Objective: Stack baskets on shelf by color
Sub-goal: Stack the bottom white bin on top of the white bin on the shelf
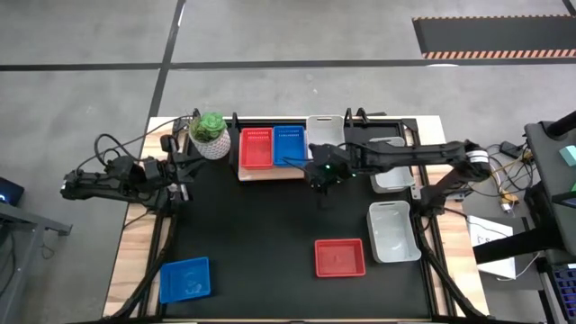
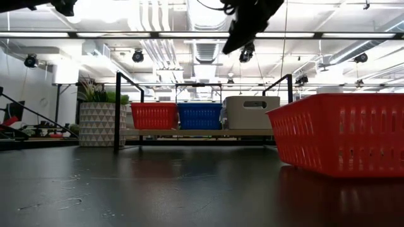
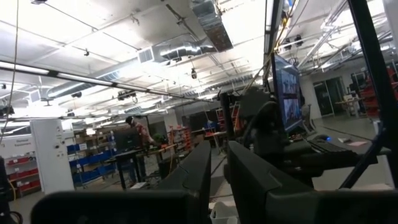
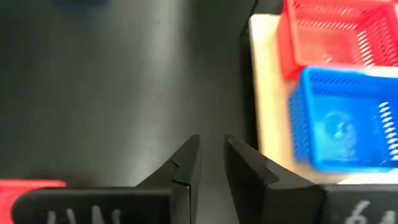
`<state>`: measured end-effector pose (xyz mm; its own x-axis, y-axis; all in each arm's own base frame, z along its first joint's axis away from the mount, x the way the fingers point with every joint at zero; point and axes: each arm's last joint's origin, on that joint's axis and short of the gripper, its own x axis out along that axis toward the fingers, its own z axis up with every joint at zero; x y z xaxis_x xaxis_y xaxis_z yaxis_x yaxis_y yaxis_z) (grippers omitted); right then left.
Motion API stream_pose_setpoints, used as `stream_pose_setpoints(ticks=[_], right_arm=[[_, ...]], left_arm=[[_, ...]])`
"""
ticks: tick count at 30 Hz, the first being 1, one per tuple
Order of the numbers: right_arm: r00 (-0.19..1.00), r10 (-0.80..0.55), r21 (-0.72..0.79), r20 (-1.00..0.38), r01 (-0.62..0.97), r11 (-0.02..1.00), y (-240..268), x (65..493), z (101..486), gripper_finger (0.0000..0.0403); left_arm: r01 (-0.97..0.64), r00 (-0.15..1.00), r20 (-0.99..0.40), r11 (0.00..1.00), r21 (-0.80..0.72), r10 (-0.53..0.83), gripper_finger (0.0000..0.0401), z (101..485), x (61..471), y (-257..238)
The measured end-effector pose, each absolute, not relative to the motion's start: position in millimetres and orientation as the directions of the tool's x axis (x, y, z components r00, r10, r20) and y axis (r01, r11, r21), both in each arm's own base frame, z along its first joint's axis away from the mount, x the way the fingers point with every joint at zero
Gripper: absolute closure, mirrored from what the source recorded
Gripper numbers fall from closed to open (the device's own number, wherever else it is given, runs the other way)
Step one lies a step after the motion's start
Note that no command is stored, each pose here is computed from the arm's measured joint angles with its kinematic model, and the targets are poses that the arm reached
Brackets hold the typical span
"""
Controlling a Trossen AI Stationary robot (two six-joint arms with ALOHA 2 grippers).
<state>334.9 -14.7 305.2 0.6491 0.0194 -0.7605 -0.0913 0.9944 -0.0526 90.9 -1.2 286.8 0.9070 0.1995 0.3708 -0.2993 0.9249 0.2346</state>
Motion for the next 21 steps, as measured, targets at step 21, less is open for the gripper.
stream_pose_setpoints(ticks=[21], right_arm=[[0.499,0.088,0.083,-0.862,-0.032,0.996,95.1,256.5,301.9,0.0346]], left_arm=[[-0.306,0.893,0.403,0.928,0.213,0.201,0.0364,290.1,94.1,-1.5]])
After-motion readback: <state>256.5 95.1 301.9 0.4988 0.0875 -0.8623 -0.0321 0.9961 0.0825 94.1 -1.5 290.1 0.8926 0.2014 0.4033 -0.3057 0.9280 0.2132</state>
